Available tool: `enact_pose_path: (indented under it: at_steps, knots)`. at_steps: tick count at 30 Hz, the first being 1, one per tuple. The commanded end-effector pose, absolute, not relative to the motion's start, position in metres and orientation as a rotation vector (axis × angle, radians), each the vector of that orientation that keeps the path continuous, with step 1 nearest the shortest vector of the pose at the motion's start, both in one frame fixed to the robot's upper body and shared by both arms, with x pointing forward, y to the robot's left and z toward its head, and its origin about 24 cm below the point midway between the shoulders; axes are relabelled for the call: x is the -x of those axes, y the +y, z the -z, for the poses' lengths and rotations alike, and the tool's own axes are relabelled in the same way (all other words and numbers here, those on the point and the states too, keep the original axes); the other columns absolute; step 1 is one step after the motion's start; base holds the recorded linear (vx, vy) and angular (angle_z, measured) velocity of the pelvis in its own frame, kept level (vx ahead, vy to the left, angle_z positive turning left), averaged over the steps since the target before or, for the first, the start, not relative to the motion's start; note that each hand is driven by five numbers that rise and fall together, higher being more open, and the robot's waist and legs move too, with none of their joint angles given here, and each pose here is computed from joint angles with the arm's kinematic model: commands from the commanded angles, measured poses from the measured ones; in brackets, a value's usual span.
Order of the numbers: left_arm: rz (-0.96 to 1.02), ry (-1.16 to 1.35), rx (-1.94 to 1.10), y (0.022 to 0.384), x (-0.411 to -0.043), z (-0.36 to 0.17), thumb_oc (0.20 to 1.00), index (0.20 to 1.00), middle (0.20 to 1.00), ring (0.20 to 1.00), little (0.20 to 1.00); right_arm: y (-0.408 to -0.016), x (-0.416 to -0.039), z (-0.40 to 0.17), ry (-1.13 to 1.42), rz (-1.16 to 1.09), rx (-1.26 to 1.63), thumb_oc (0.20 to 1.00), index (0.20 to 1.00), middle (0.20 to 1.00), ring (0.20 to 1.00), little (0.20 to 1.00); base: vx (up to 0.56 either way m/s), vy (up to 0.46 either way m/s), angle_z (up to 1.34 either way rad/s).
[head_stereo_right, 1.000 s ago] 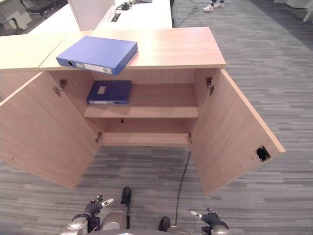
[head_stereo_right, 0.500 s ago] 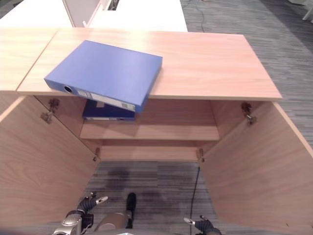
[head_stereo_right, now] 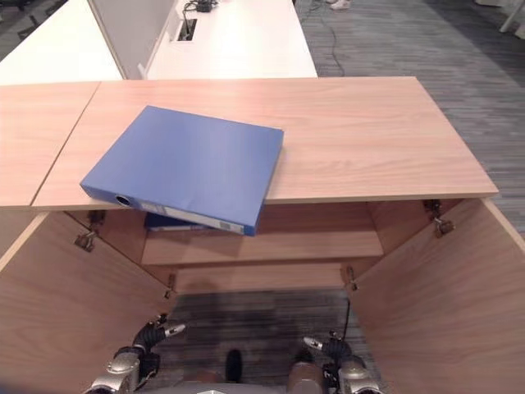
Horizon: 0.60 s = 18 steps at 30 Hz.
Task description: Put the empty folder in the office cabinet
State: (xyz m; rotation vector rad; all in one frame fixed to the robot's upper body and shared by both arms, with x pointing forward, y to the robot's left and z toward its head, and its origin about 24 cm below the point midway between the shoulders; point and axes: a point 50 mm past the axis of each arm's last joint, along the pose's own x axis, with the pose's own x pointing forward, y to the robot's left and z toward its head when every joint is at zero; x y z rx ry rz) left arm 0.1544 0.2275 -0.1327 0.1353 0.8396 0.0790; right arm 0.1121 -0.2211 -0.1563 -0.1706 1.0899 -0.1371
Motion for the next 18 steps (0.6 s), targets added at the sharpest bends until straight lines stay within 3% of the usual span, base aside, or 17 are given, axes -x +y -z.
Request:
enact_pose_path:
  at_steps: [1,8,18]
  knots:
    - [-0.073,0.808,-0.15,0.228,-0.16,0.13,1.0,1.0,1.0,1.0,1.0,-0.233,-0.119,0.151,1.056,0.15,0.213,1.0,1.0,1.0,1.0,1.0,0.1,-0.062,0.02]
    - [-0.07,0.85,-0.13,0.223,-0.145,0.137,1.0,1.0,1.0,1.0,1.0,-0.237,-0.105,0.155,1.101,0.151,0.232,1.0,1.0,1.0,1.0,1.0,0.05,-0.062,-0.07]
    - [-0.056,0.785,-0.135,0.217,-0.158,0.13,1.0,1.0,1.0,1.0,1.0,-0.241,-0.1,0.155,1.111,0.166,0.226,1.0,1.0,1.0,1.0,1.0,-0.01,-0.065,0.07]
